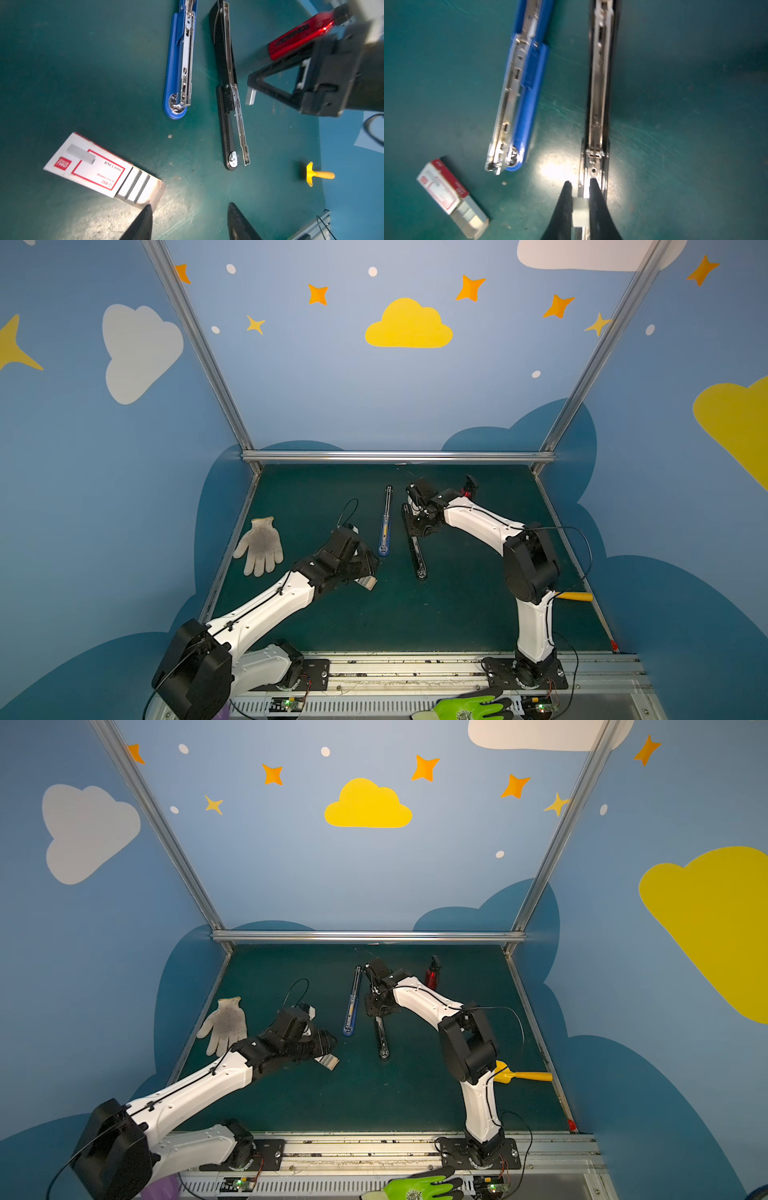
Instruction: Load the staples into the stapler
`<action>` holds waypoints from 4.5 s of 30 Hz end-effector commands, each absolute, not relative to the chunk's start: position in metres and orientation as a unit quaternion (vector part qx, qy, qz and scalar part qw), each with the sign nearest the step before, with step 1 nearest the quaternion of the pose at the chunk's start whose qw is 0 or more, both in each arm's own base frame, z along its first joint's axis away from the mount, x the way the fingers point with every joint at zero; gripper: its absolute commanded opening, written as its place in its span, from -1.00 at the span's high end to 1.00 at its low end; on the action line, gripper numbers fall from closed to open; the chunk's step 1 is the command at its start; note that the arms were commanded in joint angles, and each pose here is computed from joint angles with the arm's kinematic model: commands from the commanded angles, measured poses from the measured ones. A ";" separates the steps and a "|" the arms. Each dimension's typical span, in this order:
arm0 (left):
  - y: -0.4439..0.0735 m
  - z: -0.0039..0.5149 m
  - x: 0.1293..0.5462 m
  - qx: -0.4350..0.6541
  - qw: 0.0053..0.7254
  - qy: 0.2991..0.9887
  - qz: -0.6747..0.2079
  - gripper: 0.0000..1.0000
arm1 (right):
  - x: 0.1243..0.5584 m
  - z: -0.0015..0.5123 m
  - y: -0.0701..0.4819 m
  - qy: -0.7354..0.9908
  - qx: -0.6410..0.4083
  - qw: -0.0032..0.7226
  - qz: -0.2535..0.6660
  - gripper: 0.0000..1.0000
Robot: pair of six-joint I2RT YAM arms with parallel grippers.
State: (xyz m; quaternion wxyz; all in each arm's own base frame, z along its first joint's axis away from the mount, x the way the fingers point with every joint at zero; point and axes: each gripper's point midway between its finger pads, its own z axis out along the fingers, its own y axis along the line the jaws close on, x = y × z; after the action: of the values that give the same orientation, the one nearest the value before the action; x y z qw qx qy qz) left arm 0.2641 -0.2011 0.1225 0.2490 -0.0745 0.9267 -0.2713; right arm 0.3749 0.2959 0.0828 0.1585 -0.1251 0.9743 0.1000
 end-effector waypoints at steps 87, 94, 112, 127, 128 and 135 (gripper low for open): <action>-0.212 0.103 0.258 -0.090 0.213 0.923 -0.307 -0.13 | 0.365 0.060 0.288 0.978 -0.125 0.166 0.035 0.68; -0.212 0.102 0.257 -0.090 0.212 0.924 -0.306 -0.13 | 0.360 0.065 0.286 0.976 -0.128 0.171 0.033 0.62; -0.213 0.103 0.258 -0.092 0.212 0.923 -0.309 -0.13 | 0.345 0.065 0.280 0.977 -0.132 0.166 0.027 0.59; -0.213 0.107 0.257 -0.092 0.217 0.920 -0.313 -0.13 | 0.360 0.097 0.282 0.970 -0.140 0.197 0.031 0.28; -0.213 0.107 0.257 -0.091 0.217 0.921 -0.312 -0.13 | 0.363 0.097 0.283 0.970 -0.140 0.196 0.032 0.31; -0.209 0.108 0.256 -0.095 0.220 0.920 -0.310 -0.13 | 0.376 0.086 0.290 0.972 -0.147 0.180 0.040 0.81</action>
State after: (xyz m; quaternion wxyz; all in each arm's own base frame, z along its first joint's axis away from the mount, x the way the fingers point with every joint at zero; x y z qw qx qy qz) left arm 0.2577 -0.2138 0.1088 0.2181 -0.0891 0.9200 -0.3131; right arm 0.3756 0.2919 0.0974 0.2017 -0.1386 0.9684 0.0475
